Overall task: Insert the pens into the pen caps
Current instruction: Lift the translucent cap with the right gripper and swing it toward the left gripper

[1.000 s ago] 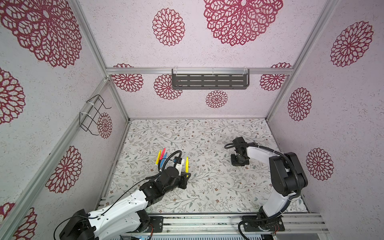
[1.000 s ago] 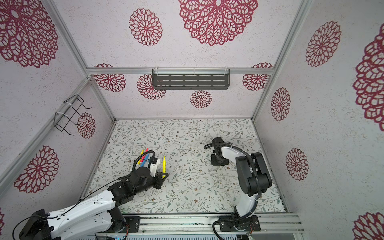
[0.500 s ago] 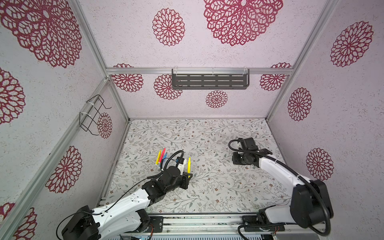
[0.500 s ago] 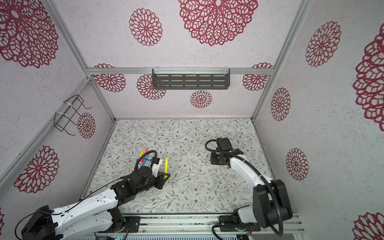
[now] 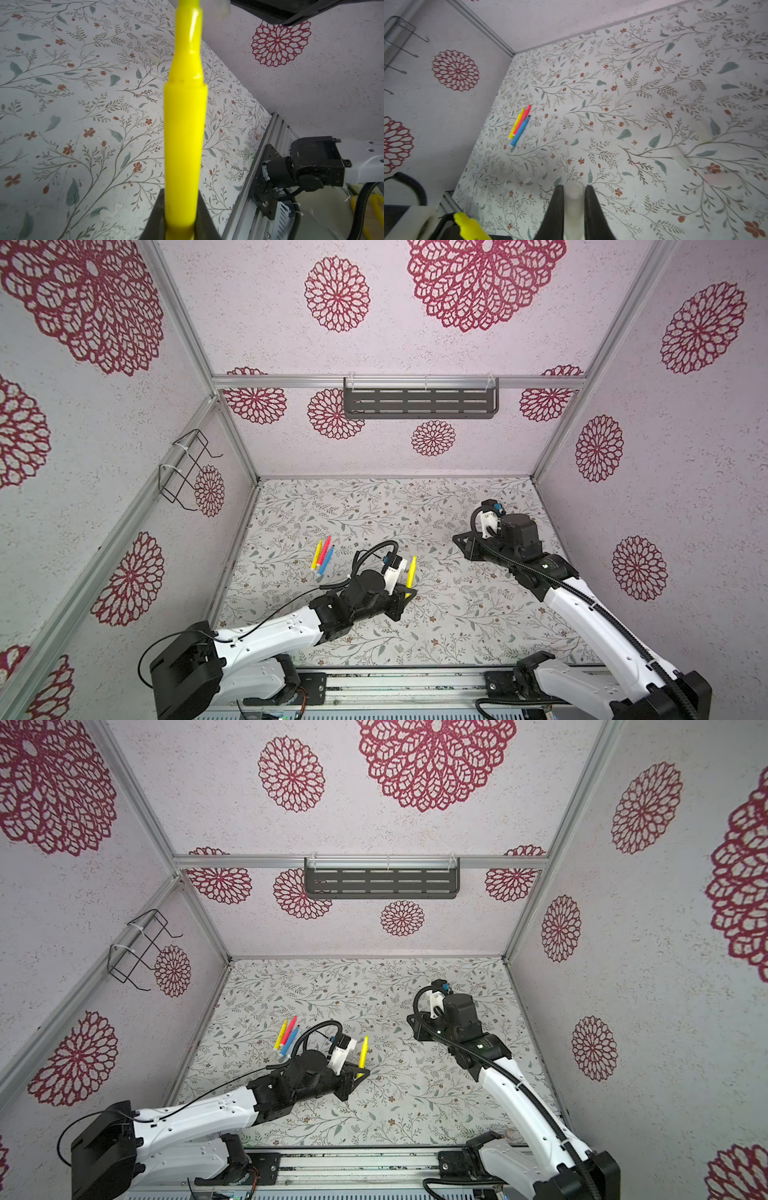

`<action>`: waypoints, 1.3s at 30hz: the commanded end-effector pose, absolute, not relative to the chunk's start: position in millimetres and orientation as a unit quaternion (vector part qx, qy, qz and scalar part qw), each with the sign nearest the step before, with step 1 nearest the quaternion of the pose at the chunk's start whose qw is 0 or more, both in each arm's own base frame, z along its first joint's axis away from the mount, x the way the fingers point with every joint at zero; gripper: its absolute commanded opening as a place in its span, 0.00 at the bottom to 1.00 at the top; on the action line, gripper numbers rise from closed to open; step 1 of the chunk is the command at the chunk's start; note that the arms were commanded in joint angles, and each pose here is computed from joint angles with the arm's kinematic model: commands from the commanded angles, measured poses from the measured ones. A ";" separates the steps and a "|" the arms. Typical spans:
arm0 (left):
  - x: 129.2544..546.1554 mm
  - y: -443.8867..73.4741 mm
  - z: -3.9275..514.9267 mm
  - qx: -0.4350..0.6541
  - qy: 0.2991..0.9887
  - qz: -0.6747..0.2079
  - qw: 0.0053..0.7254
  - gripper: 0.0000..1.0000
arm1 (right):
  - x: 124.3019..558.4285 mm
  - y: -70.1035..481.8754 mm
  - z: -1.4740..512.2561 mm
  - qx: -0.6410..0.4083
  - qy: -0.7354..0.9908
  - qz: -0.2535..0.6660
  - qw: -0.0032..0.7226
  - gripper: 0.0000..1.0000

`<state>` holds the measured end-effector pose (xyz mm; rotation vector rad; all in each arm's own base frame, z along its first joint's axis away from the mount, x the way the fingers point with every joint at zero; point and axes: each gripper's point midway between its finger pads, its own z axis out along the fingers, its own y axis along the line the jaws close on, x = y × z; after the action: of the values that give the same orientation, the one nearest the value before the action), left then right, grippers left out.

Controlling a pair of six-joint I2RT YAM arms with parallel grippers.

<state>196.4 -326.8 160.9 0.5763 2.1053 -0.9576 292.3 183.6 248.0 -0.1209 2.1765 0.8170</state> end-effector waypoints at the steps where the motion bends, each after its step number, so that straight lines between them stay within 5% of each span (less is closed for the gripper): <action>1: 190.7 -348.1 184.0 0.241 0.791 -0.409 0.387 0.00 | 284.6 203.7 291.2 -0.066 0.806 0.388 0.442 0.00; 39: 184.6 -376.1 195.6 0.259 0.782 -0.415 0.386 0.00 | 236.1 232.7 312.0 -0.108 0.743 0.482 0.452 0.00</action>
<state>183.2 -372.1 176.0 0.6692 2.0461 -1.0404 243.7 231.7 294.2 -0.2519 1.8996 1.1439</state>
